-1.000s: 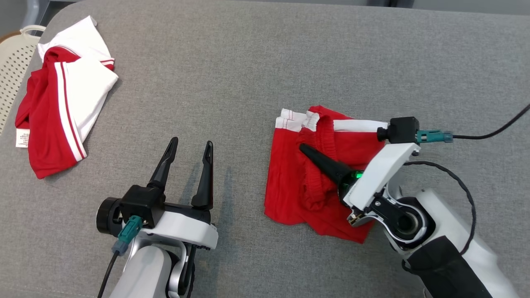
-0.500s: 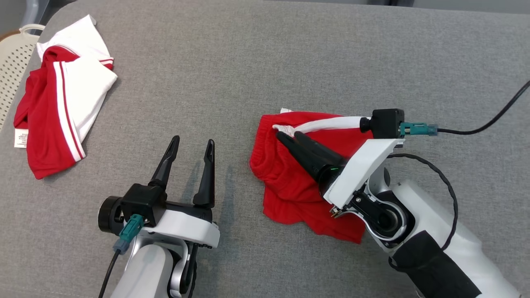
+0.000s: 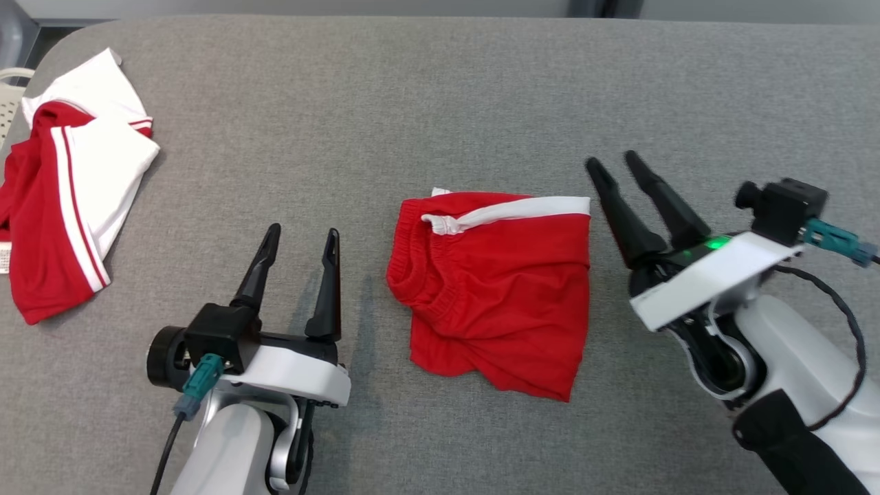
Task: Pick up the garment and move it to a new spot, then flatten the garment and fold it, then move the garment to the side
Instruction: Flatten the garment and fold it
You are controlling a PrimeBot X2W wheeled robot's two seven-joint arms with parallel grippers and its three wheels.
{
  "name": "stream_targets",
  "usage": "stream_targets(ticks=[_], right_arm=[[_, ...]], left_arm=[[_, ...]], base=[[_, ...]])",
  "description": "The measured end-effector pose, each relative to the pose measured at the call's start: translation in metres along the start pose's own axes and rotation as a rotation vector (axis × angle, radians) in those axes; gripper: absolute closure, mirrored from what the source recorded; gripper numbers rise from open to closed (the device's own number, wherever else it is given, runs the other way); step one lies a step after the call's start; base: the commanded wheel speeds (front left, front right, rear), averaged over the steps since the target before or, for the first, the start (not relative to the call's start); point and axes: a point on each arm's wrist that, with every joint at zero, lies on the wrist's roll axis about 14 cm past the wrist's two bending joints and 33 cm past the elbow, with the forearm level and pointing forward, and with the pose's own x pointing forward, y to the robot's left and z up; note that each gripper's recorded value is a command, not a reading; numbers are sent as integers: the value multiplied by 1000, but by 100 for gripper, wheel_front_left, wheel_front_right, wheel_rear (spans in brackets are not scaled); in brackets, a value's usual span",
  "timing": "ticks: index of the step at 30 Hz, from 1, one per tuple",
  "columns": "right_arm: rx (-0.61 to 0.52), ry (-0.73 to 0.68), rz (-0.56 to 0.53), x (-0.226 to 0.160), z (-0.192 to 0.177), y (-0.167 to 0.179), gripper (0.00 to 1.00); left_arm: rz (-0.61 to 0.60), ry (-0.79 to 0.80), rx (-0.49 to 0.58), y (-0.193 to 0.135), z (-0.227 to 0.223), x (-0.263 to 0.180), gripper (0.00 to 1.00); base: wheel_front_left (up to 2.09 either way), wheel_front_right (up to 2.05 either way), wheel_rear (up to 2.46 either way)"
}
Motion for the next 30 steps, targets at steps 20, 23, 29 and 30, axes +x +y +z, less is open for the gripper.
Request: stream_targets(ticks=[20, 23, 29, 30], right_arm=[[-386, -228, -382, -130, 68, -71, 0], [-434, -231, -397, -144, 68, -63, 0], [-477, -234, -425, -170, 67, -52, 0], [-481, -233, -428, -174, 67, -50, 0]], left_arm=[[9, -50, 17, 11, 19, -7, 0], [17, -57, 16, 12, 23, -15, 0], [26, -61, 12, 15, 28, -39, 0], [30, -62, 11, 17, 29, -44, 0]], base=[[0, 0, 0], [0, 0, 0], [0, 0, 0], [0, 0, 0]])
